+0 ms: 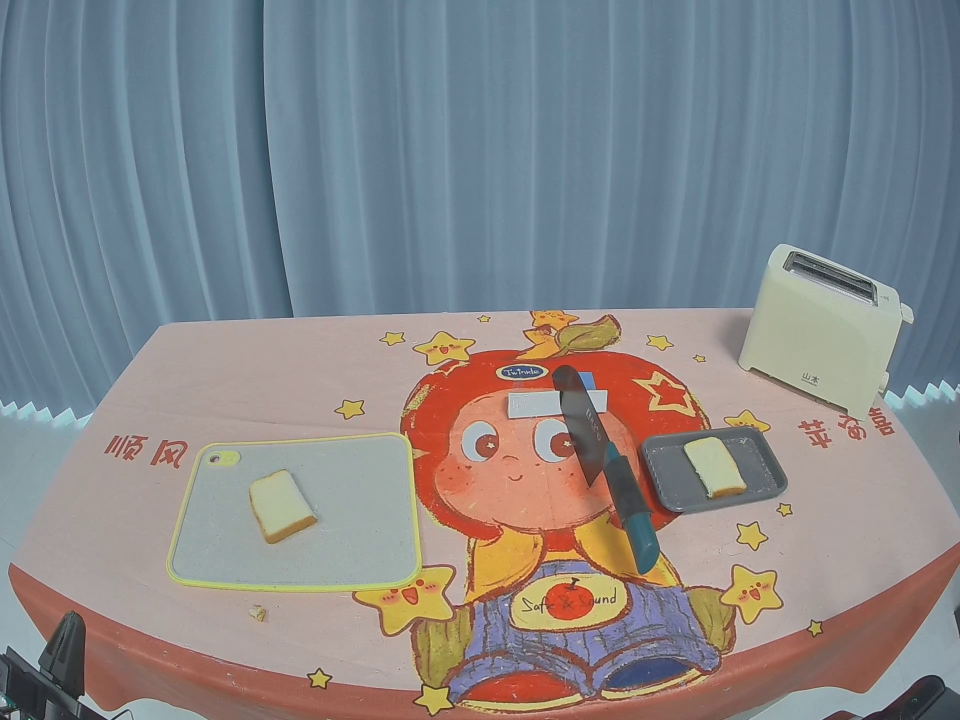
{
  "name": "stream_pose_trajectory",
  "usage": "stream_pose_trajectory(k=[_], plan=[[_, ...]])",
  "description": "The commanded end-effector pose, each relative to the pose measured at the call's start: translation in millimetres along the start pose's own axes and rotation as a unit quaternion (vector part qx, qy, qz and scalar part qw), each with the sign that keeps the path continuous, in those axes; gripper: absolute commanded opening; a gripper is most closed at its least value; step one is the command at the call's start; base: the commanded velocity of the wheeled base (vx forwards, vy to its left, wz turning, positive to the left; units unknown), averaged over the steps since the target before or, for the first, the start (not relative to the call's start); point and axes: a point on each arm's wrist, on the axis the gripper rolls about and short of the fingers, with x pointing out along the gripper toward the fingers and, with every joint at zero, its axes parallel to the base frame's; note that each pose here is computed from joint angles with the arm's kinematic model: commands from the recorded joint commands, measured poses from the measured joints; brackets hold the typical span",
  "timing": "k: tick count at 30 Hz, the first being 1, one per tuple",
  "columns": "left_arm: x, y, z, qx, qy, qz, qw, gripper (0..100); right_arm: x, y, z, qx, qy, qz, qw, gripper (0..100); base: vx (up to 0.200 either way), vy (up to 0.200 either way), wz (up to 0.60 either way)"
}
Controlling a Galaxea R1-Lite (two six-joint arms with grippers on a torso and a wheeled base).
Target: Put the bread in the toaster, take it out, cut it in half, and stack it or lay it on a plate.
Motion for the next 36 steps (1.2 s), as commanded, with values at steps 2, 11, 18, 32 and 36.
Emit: stream_pose_trajectory(k=[2, 11, 18, 32, 36], plan=[[0, 0.0, -5.3, 0.001, 0.001, 0.000, 1.0000, 0, -20, -4.5, 7, 0.002, -0.043, 0.003, 0.9991, 100, 0.000, 0.000, 0.00], [0, 0.0, -5.3, 0.001, 0.001, 0.000, 1.0000, 0, -34, -3.5, -5, -0.022, -0.054, 0.041, 0.9975, 100, 0.000, 0.000, 0.00], [0, 0.0, -5.3, 0.001, 0.001, 0.000, 1.0000, 0, -46, -2.4, -22, -0.025, -0.014, 0.060, 0.9978, 100, 0.000, 0.000, 0.00], [0, 0.0, -5.3, 0.001, 0.001, 0.000, 1.0000, 0, -57, 0.2, -50, -0.004, 0.036, 0.067, 0.9971, 100, 0.000, 0.000, 0.00], [0, 0.0, -5.3, 0.001, 0.001, 0.000, 1.0000, 0, -59, 0.9, -56, 0.010, 0.037, 0.064, 0.9972, 100, 0.000, 0.000, 0.00]])
